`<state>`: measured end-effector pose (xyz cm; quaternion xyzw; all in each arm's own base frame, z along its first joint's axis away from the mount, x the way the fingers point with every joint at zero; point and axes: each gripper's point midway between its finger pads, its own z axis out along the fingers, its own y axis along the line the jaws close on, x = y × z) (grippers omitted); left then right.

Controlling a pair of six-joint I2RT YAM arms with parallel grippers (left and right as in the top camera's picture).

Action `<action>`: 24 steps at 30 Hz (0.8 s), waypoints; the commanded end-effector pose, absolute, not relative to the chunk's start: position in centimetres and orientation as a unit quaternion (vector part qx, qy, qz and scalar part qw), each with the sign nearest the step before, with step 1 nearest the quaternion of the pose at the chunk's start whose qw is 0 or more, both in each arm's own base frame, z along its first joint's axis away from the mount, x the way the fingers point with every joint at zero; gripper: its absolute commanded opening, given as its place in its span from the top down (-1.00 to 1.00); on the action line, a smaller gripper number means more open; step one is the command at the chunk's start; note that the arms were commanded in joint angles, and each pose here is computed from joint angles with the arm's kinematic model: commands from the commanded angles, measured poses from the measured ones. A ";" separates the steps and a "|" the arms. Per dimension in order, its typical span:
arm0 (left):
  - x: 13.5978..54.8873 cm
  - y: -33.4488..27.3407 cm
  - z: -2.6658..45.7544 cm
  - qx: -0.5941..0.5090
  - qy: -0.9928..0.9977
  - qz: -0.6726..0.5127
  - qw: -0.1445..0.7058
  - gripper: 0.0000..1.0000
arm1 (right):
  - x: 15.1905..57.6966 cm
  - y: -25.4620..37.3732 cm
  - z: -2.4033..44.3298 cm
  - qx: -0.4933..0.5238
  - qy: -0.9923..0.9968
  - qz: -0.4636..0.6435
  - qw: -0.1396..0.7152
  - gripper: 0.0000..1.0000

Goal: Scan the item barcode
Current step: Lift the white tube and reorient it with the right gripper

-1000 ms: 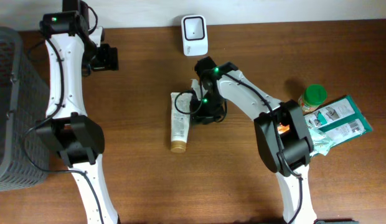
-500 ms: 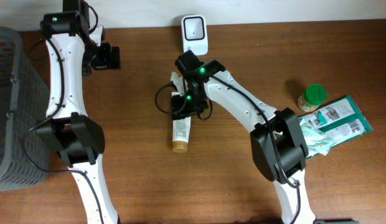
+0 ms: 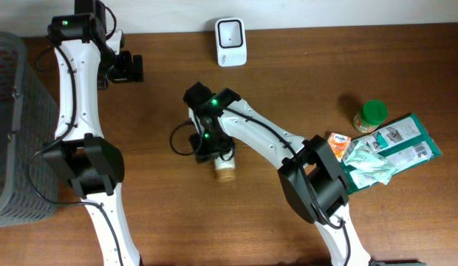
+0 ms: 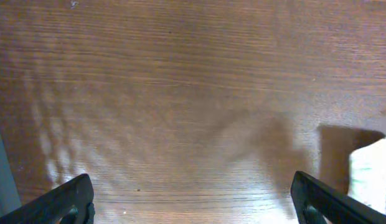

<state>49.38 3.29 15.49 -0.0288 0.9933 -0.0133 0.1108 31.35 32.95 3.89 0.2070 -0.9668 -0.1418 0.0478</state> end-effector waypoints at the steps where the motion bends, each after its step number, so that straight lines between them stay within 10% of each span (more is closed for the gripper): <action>1: 49.3 3.2 16.3 -0.031 0.992 -0.018 0.120 -0.98 | 32.3 28.3 2.9 0.181 -0.980 -0.055 0.058 0.14; 13: 49.4 3.2 16.4 -0.031 0.992 -0.018 0.123 -0.98 | 38.7 15.6 2.9 0.066 -0.996 -0.018 0.059 0.15; 24: 49.7 2.8 16.5 -0.030 0.991 -0.030 0.129 -0.98 | 44.2 23.1 4.4 0.105 -0.972 -0.202 -0.060 0.15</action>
